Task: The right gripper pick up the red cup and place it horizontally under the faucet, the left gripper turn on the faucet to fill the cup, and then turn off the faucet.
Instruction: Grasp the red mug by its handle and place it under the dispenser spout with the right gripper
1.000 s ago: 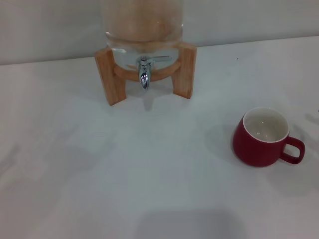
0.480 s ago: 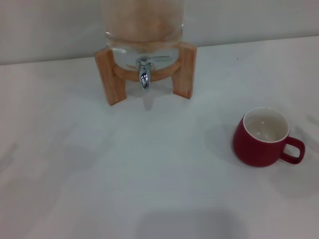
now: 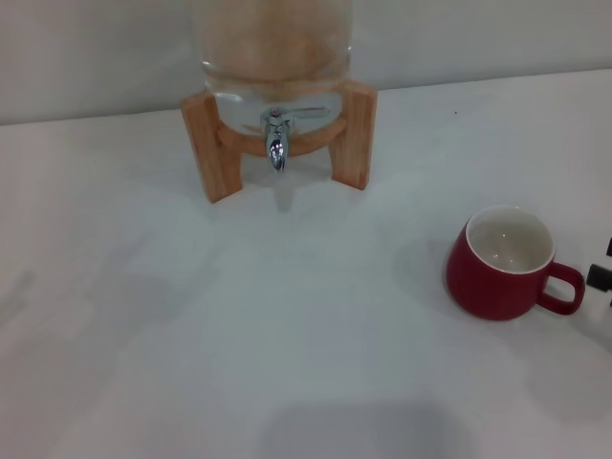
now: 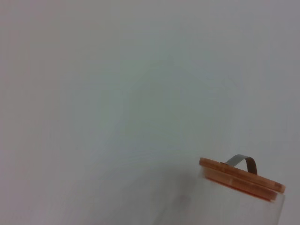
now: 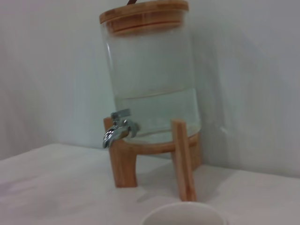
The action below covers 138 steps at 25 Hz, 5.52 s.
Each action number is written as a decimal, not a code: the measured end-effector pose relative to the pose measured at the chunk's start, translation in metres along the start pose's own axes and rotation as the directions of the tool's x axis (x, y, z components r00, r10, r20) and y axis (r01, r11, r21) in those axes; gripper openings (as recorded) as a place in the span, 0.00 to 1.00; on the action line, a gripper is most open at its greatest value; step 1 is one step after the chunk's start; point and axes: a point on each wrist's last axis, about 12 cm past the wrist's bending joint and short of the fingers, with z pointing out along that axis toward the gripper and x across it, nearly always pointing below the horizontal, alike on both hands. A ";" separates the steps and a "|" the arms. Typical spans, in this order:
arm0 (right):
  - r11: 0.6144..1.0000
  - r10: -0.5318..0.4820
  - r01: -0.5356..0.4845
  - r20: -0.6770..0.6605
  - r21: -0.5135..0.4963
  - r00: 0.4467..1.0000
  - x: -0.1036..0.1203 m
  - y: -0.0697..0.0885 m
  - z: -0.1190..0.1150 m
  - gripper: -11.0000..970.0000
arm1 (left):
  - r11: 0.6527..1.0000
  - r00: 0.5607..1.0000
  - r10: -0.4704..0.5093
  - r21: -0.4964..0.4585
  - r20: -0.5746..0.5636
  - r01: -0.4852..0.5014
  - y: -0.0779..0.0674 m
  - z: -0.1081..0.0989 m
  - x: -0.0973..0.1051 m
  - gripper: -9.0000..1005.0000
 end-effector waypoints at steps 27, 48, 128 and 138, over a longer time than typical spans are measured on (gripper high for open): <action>0.994 -0.090 0.091 -0.023 0.058 0.996 0.033 0.013 0.012 0.52 | 1.000 1.000 -0.019 0.021 0.007 0.019 -0.002 0.004 -0.002 0.89; 0.991 -0.101 0.102 -0.009 0.087 0.995 0.042 0.019 0.026 0.51 | 0.999 1.000 -0.019 0.046 0.011 0.018 -0.003 0.009 -0.005 0.89; 0.976 -0.054 0.053 -0.001 0.211 0.999 0.036 -0.001 0.024 0.51 | 0.998 1.000 -0.015 0.054 0.025 0.014 -0.003 0.011 -0.007 0.89; 0.974 -0.054 0.055 -0.012 0.219 0.998 0.039 -0.002 0.027 0.51 | 0.998 0.999 -0.016 0.059 0.031 0.014 -0.004 0.012 -0.007 0.89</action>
